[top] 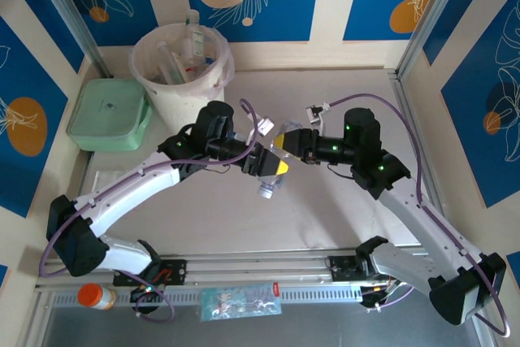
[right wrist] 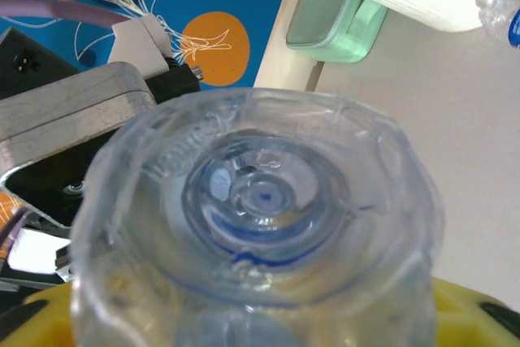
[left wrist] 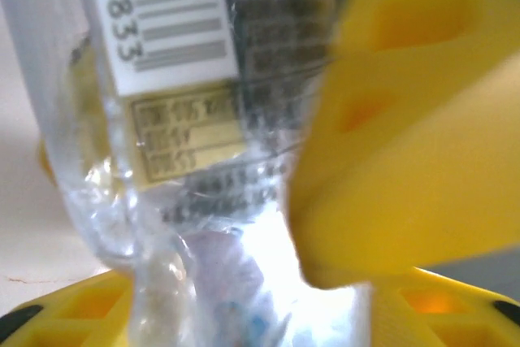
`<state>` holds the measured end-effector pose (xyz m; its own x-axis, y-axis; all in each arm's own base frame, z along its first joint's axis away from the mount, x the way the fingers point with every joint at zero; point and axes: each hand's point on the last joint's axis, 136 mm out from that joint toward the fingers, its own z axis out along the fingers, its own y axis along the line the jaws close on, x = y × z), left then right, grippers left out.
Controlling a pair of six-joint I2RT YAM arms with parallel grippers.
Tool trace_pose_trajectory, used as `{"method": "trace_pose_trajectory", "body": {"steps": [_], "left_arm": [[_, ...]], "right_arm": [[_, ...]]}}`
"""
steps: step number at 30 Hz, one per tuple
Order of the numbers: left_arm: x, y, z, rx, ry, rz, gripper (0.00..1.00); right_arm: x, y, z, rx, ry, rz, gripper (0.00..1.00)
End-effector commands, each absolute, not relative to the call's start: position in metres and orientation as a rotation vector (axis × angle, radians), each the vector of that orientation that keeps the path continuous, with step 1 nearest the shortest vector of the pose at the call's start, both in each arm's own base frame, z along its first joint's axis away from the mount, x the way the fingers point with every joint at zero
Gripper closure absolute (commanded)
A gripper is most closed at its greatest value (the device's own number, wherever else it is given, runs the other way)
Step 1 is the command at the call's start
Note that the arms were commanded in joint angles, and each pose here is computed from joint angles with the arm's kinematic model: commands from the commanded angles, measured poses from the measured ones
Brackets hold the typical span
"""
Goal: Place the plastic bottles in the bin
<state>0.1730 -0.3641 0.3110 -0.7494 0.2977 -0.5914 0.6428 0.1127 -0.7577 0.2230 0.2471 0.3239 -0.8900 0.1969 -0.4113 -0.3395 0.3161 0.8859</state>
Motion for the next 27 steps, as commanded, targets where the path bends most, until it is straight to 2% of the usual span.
{"method": "trace_pose_trajectory", "body": {"steps": [1,2,3,9,14,16,21,27], "left_arm": [[0.161,-0.365,0.327,1.017,2.008,-1.728,0.50],[0.163,-0.365,0.327,1.011,2.012,-1.715,0.50],[0.165,-0.363,0.328,1.001,2.016,-1.701,0.50],[0.207,-0.337,0.337,0.825,2.056,-1.572,0.51],[0.286,-0.285,0.370,0.478,2.048,-1.363,0.51],[0.318,-0.261,0.387,0.347,2.033,-1.267,0.56],[0.397,-0.180,0.397,-0.090,2.130,-0.820,0.59],[0.452,-0.128,0.405,-0.352,2.086,-0.680,0.60]], "right_arm": [[0.230,0.240,0.320,-0.089,2.142,1.520,0.20],[0.231,0.236,0.322,-0.077,2.140,1.490,0.08],[0.231,0.231,0.325,-0.058,2.136,1.455,0.00],[0.232,0.192,0.353,0.061,2.080,1.276,0.01],[0.226,0.169,0.372,0.043,1.989,1.156,0.02],[0.226,0.165,0.372,0.046,1.982,1.135,0.03],[0.230,0.166,0.360,0.068,2.023,1.133,0.04],[0.231,0.165,0.349,0.065,2.059,1.111,0.04]]}}
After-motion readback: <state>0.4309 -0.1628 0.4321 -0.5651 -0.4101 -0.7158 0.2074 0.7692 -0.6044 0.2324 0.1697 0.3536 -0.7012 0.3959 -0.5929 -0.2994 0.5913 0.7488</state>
